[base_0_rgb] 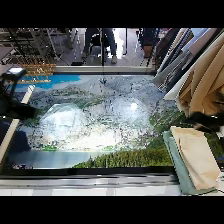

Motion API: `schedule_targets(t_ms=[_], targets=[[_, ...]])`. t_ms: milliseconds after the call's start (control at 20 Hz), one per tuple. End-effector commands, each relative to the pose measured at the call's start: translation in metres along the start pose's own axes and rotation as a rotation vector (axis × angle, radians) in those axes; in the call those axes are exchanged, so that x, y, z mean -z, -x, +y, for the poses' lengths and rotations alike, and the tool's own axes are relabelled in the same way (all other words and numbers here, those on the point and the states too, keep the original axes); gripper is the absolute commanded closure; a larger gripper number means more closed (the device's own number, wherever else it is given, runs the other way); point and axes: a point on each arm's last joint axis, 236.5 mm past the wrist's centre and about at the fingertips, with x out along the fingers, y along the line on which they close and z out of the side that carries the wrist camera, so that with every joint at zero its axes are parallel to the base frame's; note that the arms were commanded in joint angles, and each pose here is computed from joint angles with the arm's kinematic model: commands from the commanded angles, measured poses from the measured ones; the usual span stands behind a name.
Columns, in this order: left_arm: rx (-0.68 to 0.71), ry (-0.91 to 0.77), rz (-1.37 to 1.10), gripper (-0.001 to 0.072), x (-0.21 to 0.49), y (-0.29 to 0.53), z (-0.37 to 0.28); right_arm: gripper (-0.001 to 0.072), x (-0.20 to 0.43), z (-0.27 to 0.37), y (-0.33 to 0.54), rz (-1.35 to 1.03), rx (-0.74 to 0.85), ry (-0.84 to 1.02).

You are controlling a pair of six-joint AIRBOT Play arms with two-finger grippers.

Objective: Fold the clothes and pants, and hang the long-sleeved shirts on hangers.

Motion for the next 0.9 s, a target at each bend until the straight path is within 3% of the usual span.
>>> schedule_targets(t_ms=[0,50,100,250,500,850], targets=[[-0.097,0.149,-0.073,0.0701,-0.013,0.002,0.034,0.0269,-0.017,0.099,-0.047,-0.118,0.06,0.524],[-0.097,0.168,-0.076,0.0701,-0.014,0.002,0.035,0.0522,-0.03,0.11,-0.049,-0.181,0.134,0.681],[-0.097,0.168,-0.076,0.07,-0.014,0.002,0.034,0.0681,-0.045,0.123,-0.047,-0.259,0.197,0.82],[-0.097,0.168,-0.077,0.07,-0.014,0.002,0.034,0.0676,-0.082,0.157,-0.03,-0.466,0.236,0.993],[-0.096,0.168,-0.076,0.07,-0.014,0.002,0.034,0.066,-0.11,0.177,-0.011,-0.641,0.226,0.99],[-0.096,0.168,-0.076,0.07,-0.014,0.002,0.034,0.066,-0.113,0.18,-0.008,-0.663,0.226,0.991]])
